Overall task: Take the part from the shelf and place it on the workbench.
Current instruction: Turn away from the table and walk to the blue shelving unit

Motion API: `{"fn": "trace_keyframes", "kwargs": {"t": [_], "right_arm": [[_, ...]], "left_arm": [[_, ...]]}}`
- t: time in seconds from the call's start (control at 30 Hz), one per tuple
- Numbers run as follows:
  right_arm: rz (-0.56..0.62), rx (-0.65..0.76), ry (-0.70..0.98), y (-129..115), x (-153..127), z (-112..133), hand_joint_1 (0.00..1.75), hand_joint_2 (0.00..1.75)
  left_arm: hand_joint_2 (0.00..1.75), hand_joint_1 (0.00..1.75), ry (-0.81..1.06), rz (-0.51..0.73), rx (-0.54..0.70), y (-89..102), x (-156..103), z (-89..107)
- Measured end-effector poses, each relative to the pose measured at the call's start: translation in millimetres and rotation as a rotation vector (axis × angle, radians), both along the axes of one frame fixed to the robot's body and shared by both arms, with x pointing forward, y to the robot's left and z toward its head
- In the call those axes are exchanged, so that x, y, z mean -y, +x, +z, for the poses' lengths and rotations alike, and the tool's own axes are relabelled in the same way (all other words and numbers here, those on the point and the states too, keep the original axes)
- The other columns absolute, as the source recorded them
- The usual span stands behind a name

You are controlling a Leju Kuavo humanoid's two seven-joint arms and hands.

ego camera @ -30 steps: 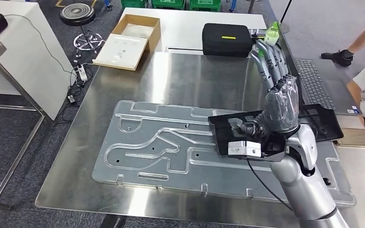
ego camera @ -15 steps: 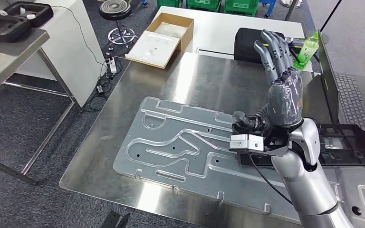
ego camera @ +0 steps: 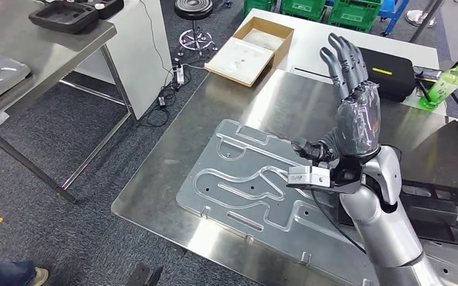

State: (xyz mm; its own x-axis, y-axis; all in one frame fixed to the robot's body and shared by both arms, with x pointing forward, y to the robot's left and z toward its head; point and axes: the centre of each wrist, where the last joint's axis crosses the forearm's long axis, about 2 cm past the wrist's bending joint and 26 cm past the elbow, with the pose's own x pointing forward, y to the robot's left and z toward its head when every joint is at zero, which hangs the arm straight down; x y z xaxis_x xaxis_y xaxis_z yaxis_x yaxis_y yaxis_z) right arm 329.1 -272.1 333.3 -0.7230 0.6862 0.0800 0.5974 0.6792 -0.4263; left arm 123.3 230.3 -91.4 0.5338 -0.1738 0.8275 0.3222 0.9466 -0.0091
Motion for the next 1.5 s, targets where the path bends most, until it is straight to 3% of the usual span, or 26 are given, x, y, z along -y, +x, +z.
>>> {"fn": "trace_keyframes", "kwargs": {"t": [1.5], "right_arm": [[-0.011,-0.008,-0.005,2.2,2.5,-0.3,0.00,0.00]], "left_arm": [[0.00,0.00,-0.002,-0.004,0.008,4.1,2.4,1.4]]}}
